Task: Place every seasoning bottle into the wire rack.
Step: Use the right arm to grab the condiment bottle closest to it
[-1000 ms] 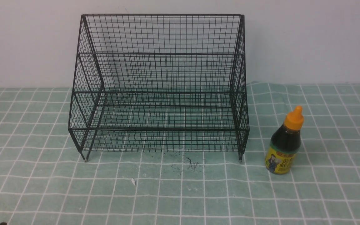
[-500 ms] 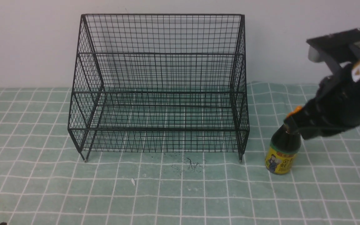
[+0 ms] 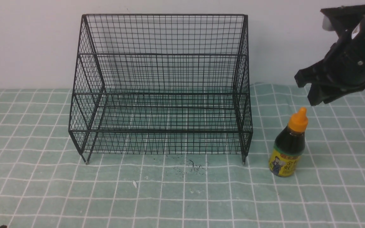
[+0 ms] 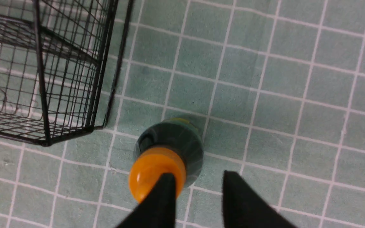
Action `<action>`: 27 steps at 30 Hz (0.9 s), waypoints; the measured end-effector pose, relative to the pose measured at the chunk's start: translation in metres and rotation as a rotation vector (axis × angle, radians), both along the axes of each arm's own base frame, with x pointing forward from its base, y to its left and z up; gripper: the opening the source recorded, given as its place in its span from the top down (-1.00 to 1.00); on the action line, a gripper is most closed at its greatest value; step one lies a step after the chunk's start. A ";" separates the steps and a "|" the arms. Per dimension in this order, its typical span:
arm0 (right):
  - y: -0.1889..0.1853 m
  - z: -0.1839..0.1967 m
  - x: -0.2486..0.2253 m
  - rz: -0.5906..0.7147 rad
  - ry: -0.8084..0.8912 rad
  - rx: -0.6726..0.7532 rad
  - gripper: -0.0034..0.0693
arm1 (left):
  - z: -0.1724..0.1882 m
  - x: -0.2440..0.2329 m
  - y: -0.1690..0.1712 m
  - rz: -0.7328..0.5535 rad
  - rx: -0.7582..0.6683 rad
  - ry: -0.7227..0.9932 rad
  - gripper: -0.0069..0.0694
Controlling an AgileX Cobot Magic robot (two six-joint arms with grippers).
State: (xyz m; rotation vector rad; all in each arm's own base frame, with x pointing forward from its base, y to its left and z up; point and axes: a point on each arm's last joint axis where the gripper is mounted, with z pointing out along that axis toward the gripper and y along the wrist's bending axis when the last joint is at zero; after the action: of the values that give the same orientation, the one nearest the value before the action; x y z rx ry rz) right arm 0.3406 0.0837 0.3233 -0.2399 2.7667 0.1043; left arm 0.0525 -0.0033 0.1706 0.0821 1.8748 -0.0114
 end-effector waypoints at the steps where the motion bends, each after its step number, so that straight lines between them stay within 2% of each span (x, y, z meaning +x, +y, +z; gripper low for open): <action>1: 0.003 -0.004 0.002 0.003 0.016 0.018 -0.01 | 0.000 0.000 0.000 0.000 0.000 0.000 0.84; 2: 0.004 -0.006 0.003 0.006 0.023 0.026 -0.13 | 0.000 0.000 0.000 0.000 0.000 0.000 0.84; 3: 0.004 -0.006 0.003 0.007 0.026 0.032 -0.16 | 0.000 0.000 0.000 0.000 0.000 0.000 0.84; 4: 0.007 -0.011 0.005 0.016 0.044 0.053 -0.39 | 0.000 0.000 0.000 0.000 0.000 0.000 0.84; 6: 0.010 -0.017 0.008 0.027 0.063 0.060 -0.62 | 0.000 0.000 0.000 0.000 0.000 0.000 0.84; 9: 0.011 -0.027 0.013 0.033 0.088 0.055 -0.76 | 0.000 0.000 0.000 0.000 0.000 0.000 0.84; 12: 0.012 -0.034 0.016 0.034 0.106 0.050 -0.78 | 0.000 0.000 0.000 0.000 0.000 0.000 0.84; 14: 0.012 -0.042 0.019 0.034 0.126 0.045 -0.73 | 0.000 0.000 0.000 0.000 0.000 0.000 0.84; 16: 0.013 -0.049 0.022 0.045 0.144 0.038 -0.59 | 0.000 0.000 0.000 0.000 0.000 0.000 0.84; 18: 0.013 -0.054 0.022 0.044 0.156 0.035 -0.35 | 0.000 0.000 0.000 0.000 0.000 0.000 0.84; 20: 0.013 -0.057 0.021 0.050 0.166 0.034 0.08 | 0.000 0.000 0.000 0.000 0.000 0.000 0.84; 24: 0.012 -0.050 0.016 0.056 0.151 0.033 0.09 | 0.000 0.000 0.000 0.000 0.000 0.000 0.84; 26: 0.012 -0.040 0.011 0.058 0.129 0.042 0.09 | 0.000 0.000 0.000 0.000 0.000 0.000 0.84; 27: 0.011 -0.023 0.003 0.059 0.093 0.059 0.09 | 0.000 0.000 0.000 0.000 0.000 0.000 0.84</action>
State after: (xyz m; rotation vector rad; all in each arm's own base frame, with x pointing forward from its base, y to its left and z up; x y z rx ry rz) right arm 0.3434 0.0945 0.2999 -0.3090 2.8442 0.2166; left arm 0.0525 -0.0033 0.1706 0.0821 1.8748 -0.0114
